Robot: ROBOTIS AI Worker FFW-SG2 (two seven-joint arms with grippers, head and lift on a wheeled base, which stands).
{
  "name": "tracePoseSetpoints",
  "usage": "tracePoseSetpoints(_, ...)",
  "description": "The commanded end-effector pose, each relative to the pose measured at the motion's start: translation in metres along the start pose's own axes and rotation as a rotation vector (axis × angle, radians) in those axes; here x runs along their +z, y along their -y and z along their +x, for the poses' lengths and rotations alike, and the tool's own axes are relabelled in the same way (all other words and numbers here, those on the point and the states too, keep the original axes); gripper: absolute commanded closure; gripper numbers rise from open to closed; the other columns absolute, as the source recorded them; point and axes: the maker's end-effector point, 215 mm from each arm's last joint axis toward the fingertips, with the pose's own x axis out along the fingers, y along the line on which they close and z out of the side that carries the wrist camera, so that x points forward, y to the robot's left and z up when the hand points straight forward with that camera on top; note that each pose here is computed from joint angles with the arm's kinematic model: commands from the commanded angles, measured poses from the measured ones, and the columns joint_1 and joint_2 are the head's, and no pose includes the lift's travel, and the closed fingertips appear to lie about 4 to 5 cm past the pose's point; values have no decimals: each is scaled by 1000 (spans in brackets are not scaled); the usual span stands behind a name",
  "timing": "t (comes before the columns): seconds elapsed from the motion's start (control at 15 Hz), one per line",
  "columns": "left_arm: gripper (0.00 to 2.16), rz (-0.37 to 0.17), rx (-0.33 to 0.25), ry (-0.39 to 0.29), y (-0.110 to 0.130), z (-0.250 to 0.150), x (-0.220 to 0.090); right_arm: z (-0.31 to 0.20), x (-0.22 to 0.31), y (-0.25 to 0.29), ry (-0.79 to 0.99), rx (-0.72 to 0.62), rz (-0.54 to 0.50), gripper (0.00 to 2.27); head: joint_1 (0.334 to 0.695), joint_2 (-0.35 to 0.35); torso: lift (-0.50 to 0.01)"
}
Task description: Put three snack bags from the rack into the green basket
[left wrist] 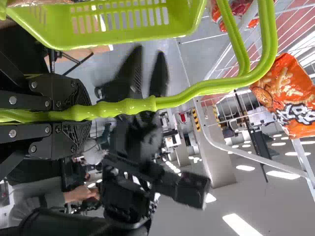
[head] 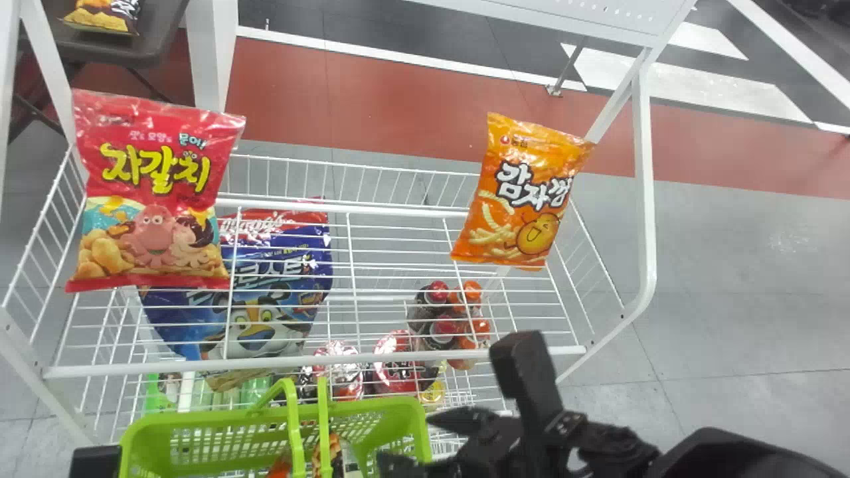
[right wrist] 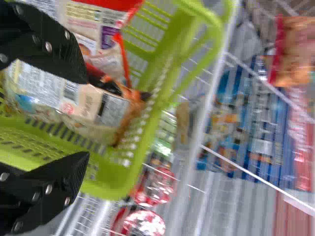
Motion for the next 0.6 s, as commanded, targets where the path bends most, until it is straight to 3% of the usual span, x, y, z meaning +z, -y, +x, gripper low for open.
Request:
tracePoseSetpoints(0.0,2071,-5,0,-2,-1,0,-2,-11,52,21,171,-48,-21,66,695,-350,0)
tracePoseSetpoints(0.27,2074,5,7,-15,-2,-1,-2,-49,167,76,656,-193,-78,66,695,-350,0)
tracePoseSetpoints(0.53,2071,1,9,-21,-3,0,-4,-44,190,153,819,-397,13,66,695,-350,0)
